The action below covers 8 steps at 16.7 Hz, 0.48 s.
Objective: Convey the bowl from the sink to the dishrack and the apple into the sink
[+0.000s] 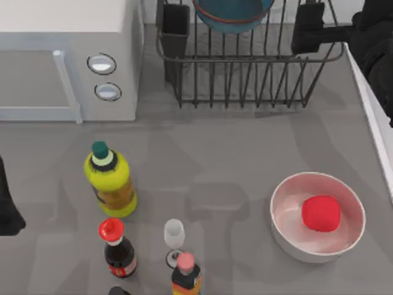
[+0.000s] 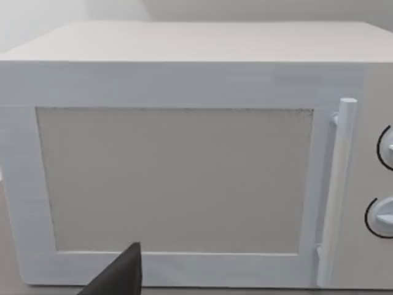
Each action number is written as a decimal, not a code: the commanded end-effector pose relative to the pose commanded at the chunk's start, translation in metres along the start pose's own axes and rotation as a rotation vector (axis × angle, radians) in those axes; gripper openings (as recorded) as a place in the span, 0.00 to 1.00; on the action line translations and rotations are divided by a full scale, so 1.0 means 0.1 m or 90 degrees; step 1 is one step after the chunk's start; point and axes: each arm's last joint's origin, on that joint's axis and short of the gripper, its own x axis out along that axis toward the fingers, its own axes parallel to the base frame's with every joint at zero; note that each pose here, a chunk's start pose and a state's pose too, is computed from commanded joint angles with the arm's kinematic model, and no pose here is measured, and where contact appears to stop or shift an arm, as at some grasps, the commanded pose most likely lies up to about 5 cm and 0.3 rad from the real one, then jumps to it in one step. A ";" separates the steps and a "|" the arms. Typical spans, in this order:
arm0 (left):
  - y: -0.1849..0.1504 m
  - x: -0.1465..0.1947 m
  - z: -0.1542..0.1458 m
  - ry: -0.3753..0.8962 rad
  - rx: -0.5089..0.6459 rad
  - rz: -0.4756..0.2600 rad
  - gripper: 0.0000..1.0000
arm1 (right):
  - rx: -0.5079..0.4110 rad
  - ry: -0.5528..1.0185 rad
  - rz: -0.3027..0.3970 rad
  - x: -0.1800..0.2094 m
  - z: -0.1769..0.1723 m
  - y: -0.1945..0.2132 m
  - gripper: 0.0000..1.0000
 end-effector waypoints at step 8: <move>0.00 0.00 0.00 0.000 0.000 0.000 1.00 | 0.003 -0.110 -0.003 -1.67 -0.22 -0.92 1.00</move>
